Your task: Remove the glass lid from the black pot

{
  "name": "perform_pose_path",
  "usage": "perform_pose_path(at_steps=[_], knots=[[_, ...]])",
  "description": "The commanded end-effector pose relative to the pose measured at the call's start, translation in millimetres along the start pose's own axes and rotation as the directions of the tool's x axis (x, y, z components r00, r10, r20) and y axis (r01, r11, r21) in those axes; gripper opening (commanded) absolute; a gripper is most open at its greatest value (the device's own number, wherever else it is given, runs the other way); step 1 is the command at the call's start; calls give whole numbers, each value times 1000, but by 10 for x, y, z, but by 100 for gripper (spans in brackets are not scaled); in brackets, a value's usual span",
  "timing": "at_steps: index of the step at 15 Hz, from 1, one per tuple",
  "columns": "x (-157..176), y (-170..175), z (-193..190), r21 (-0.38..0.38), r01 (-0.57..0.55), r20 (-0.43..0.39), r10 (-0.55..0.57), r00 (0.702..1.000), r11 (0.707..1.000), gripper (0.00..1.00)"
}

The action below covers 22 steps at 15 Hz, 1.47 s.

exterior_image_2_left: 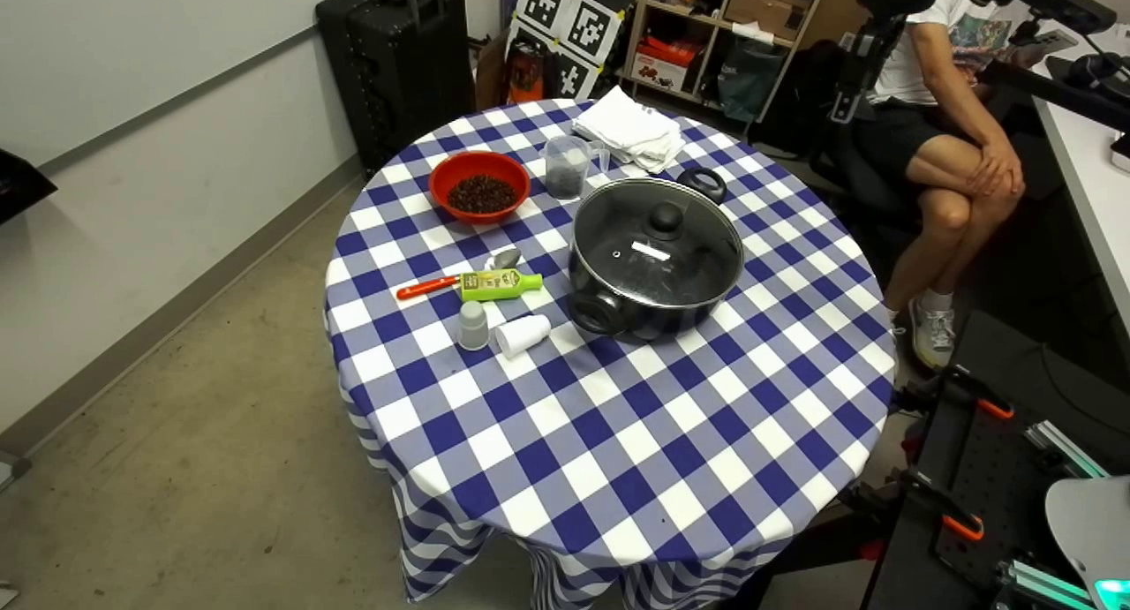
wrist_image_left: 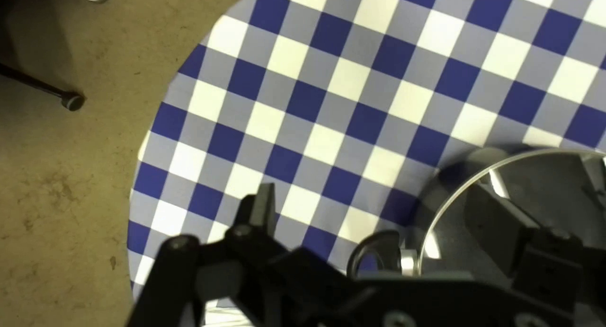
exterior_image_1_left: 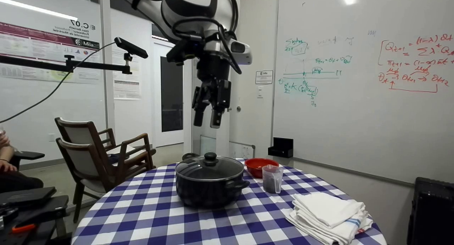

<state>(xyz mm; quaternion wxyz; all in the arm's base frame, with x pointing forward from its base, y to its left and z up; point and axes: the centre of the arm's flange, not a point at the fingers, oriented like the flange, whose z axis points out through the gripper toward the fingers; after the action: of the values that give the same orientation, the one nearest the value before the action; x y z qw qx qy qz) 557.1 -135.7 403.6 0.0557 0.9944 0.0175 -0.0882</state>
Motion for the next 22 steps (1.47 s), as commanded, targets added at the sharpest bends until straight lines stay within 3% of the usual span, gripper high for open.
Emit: perform_pose_path(at_steps=[1,5,10,15,22], knots=[[585,-45,-146,101,-9,-15,11,1000,995,100],[977,-427,-213,144,5,-32,-1,999,990,100],[1275,-1017,-111,128,49,-28,-45,999,991,100],[1364,-1518,66,122,134,-2,-134,991,984,100],[1320,-1857,378,131,198,84,-210,974,971,100]])
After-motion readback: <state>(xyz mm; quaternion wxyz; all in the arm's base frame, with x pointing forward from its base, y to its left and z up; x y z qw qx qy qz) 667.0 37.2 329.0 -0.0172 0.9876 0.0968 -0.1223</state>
